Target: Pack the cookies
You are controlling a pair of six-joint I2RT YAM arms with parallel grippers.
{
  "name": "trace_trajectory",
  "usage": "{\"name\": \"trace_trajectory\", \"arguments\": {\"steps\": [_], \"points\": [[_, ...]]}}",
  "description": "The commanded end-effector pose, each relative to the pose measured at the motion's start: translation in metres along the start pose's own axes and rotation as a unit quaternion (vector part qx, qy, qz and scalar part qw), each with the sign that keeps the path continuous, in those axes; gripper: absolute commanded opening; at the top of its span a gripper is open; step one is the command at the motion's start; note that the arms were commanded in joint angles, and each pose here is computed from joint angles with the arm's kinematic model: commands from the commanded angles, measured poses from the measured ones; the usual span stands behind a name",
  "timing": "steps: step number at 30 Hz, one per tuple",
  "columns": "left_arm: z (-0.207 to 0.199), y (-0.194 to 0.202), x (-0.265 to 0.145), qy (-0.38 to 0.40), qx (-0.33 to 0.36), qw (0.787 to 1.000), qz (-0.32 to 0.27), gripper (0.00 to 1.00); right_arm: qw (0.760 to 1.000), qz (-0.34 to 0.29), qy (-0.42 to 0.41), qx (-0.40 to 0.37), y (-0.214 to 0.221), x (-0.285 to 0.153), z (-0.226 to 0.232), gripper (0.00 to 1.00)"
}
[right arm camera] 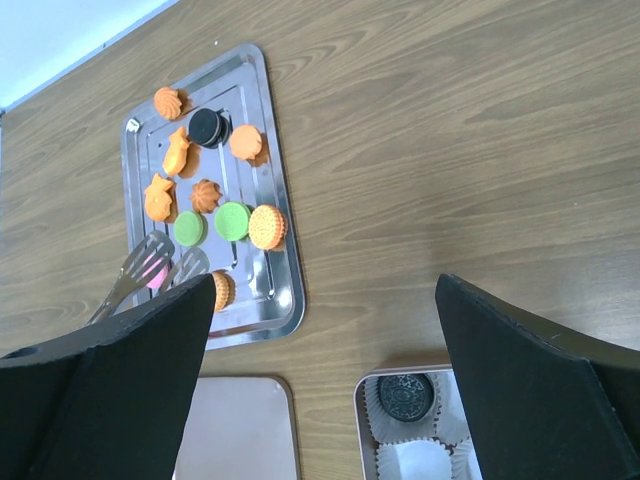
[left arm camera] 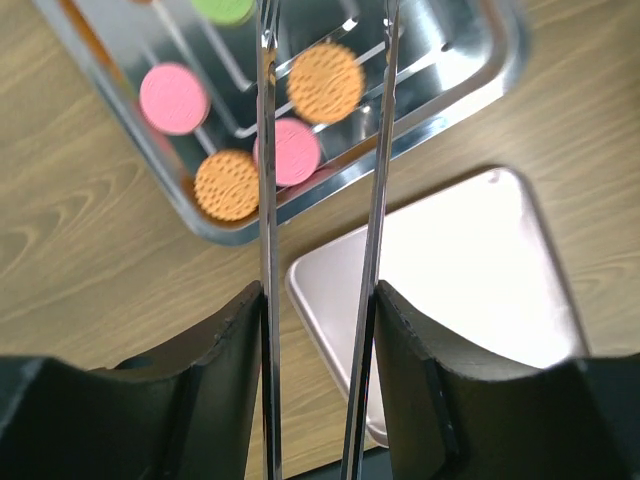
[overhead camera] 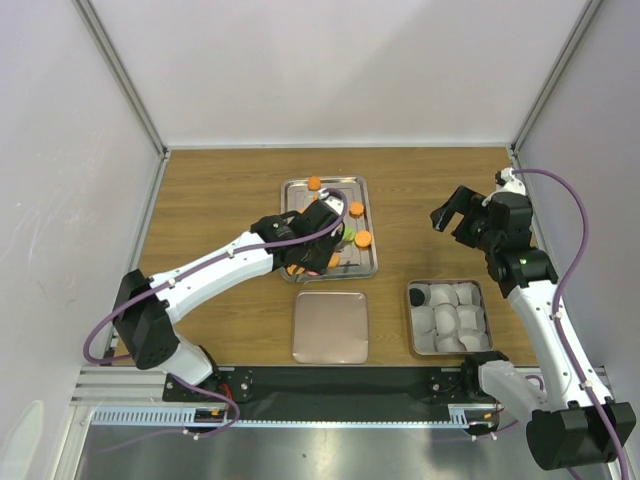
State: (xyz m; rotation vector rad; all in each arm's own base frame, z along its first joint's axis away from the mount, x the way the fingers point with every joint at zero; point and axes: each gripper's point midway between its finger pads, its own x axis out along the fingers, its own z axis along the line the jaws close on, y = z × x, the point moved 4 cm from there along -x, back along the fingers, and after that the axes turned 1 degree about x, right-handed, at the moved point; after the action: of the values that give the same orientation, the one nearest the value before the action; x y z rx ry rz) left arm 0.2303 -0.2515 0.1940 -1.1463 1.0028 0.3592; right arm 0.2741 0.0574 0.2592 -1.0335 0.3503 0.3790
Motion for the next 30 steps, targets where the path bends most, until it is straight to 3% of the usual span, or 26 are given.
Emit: {"name": "trace_trajectory", "arguments": {"steps": [1, 30], "points": [[0.010, -0.006, 0.002, 0.002, -0.024, 1.000, -0.019, 0.51, 1.000, -0.008, -0.017, -0.011, -0.004, 0.002, 0.004, 1.00], [0.016, 0.026, 0.021, 0.001, -0.030, 0.999, 0.038, 0.54, 1.000, 0.001, -0.020, -0.012, 0.002, 0.004, 0.002, 1.00]]}}
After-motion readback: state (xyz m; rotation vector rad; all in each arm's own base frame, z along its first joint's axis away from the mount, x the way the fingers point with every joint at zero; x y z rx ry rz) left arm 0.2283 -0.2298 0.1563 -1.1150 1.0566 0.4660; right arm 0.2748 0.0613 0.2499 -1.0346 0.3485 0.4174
